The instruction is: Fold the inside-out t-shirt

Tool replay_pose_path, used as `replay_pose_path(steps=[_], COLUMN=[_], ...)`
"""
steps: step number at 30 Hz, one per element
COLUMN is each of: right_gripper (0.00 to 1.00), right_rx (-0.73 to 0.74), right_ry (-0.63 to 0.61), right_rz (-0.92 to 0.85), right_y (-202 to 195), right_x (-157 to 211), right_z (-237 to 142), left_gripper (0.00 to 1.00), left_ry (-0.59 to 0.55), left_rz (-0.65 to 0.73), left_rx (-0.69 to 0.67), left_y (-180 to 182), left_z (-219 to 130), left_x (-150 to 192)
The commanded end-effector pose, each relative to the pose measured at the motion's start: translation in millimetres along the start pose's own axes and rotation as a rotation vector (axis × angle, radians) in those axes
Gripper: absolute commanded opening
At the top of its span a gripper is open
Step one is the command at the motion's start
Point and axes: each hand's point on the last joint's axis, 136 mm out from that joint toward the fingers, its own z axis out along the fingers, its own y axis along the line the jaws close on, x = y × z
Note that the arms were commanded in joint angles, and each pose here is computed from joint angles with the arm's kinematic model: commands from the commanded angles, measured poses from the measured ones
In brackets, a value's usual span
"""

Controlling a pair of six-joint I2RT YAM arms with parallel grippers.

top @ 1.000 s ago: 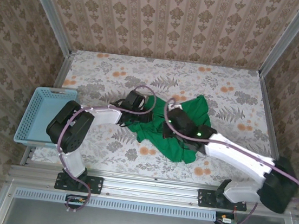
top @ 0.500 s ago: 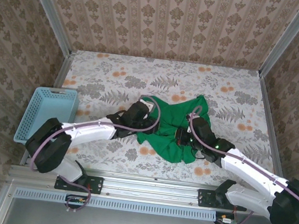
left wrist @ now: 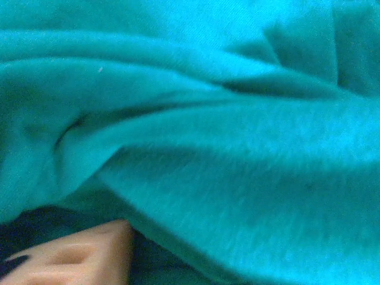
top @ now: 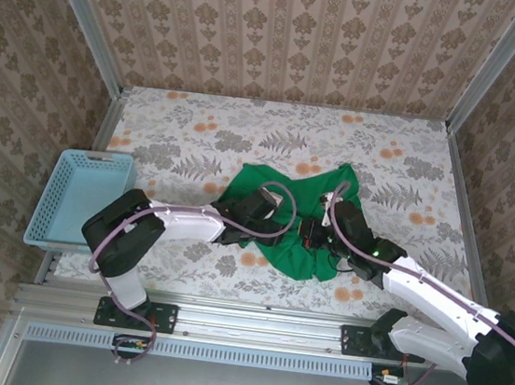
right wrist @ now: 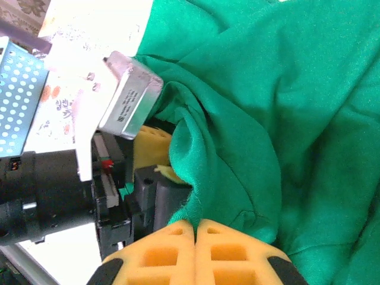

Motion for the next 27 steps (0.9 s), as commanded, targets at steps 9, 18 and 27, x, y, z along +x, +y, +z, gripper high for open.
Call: replay_pose_path(steps=[9,18,27], right_gripper=[0.0,0.0,0.28], right_rx=[0.132,0.296,0.399], right_ry=[-0.012,-0.024,-0.022], right_rz=[0.011,0.081,0.036], right_y=[-43.7,-83.4,-96.9], right_x=[23.5,22.4,-0.9], right_z=[2.5,4.8,-3.1], left_gripper=[0.27,0.04,0.0], left_ry=[-0.063,-0.083,-0.16], left_rz=[-0.034,-0.033,0.012], left_rx=[0.028,0.053,0.194], left_y=[6.5,2.5,-31.8], left_z=[4.7,-0.3,-24.5], left_x=[-41.2,-44.2,-44.9])
